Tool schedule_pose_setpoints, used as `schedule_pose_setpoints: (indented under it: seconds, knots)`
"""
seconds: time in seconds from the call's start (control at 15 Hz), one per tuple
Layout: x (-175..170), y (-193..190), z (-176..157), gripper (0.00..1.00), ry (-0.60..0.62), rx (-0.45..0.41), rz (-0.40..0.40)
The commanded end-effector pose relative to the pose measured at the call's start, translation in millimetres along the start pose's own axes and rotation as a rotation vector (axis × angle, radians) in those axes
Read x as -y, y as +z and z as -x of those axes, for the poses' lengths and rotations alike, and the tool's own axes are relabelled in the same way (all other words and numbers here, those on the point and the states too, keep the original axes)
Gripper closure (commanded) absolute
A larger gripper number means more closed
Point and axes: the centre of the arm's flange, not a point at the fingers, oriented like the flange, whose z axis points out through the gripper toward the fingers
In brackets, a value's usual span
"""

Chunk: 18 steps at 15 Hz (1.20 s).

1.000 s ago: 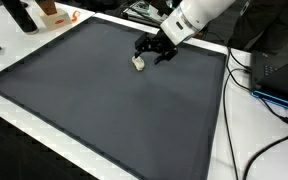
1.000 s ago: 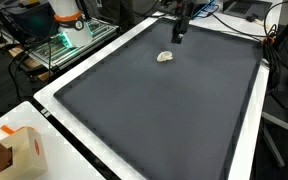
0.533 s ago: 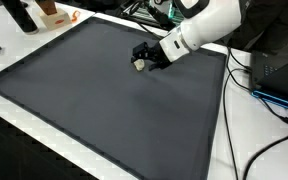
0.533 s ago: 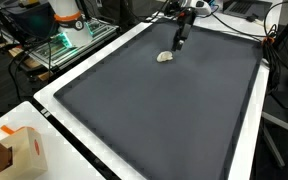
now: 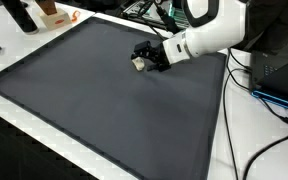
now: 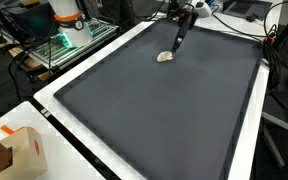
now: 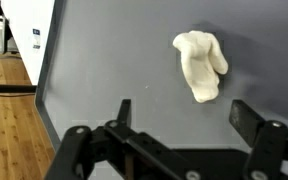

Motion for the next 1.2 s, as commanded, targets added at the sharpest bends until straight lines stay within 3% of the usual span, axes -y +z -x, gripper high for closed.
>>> schedule_pose_setpoints:
  seconds: [0.0,0.4,0.8,1.13]
  knots:
    - [10.7,1.1,-3.5,0.0,0.048,0.042,0.069]
    - [15.2,3.2,-4.6,0.0,0.087,0.061,0.112]
    - [7.6,2.8,-5.0,0.0,0.094,0.061,0.075]
    - [-12.0,2.0,-0.2,0.0,0.113,0.063,-0.004]
